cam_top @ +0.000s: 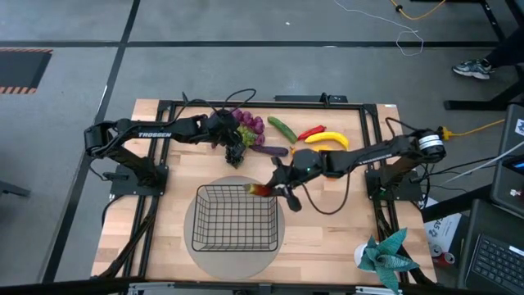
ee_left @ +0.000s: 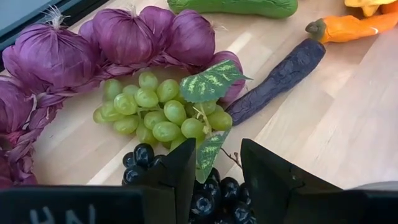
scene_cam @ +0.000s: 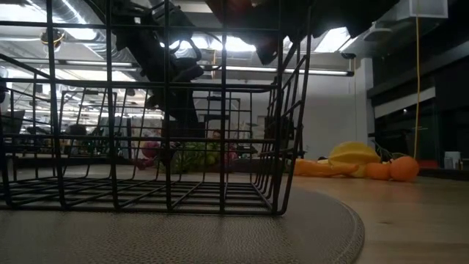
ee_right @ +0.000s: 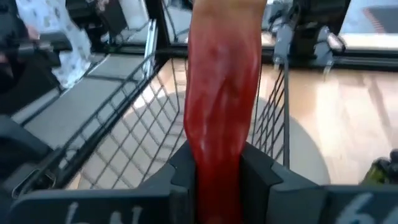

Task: Build produce basket
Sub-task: Put the dark red chili pepper into the black wire basket, then put the starfruit into the black wire basket

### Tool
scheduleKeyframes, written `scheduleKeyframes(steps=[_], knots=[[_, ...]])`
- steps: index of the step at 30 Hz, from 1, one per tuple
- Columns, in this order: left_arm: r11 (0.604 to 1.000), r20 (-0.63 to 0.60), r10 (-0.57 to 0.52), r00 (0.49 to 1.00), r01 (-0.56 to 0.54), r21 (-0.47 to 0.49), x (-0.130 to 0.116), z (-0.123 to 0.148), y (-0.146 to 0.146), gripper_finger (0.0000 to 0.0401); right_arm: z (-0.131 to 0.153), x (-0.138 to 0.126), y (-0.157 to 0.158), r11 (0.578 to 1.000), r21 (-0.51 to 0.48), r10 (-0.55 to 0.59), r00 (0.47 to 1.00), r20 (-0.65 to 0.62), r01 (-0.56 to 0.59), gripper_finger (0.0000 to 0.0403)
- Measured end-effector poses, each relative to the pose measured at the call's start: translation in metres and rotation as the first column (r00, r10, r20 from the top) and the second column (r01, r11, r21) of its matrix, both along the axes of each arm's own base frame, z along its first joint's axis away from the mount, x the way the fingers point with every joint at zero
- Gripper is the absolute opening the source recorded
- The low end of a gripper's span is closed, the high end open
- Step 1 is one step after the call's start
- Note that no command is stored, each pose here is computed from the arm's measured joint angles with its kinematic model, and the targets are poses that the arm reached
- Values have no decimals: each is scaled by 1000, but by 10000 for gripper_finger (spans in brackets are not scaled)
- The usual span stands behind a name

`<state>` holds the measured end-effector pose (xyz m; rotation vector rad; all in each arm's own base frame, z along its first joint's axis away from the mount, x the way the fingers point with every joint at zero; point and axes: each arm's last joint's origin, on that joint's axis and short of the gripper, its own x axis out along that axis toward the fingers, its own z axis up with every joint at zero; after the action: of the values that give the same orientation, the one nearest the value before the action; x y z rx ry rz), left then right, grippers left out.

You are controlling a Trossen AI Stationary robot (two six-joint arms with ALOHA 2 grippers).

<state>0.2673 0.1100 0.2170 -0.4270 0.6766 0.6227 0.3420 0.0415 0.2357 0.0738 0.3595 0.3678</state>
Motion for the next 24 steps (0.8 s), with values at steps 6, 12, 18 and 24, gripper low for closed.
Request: scheduleKeyframes(steps=[6,12,18,24], knots=[[1000,0,0,1000,0,0,0,0,0,122,4,15,16,1000,25,19,1000,0,-19,130],[1000,0,-1,1000,1,1,0,0,0,122,2,32,33,998,3,66,998,5,-66,151],[1000,0,-3,1000,3,3,0,0,0,122,11,34,33,998,42,49,998,-38,-48,153],[1000,-3,-3,1000,3,2,0,0,0,122,36,13,23,998,15,-48,968,-247,53,155]])
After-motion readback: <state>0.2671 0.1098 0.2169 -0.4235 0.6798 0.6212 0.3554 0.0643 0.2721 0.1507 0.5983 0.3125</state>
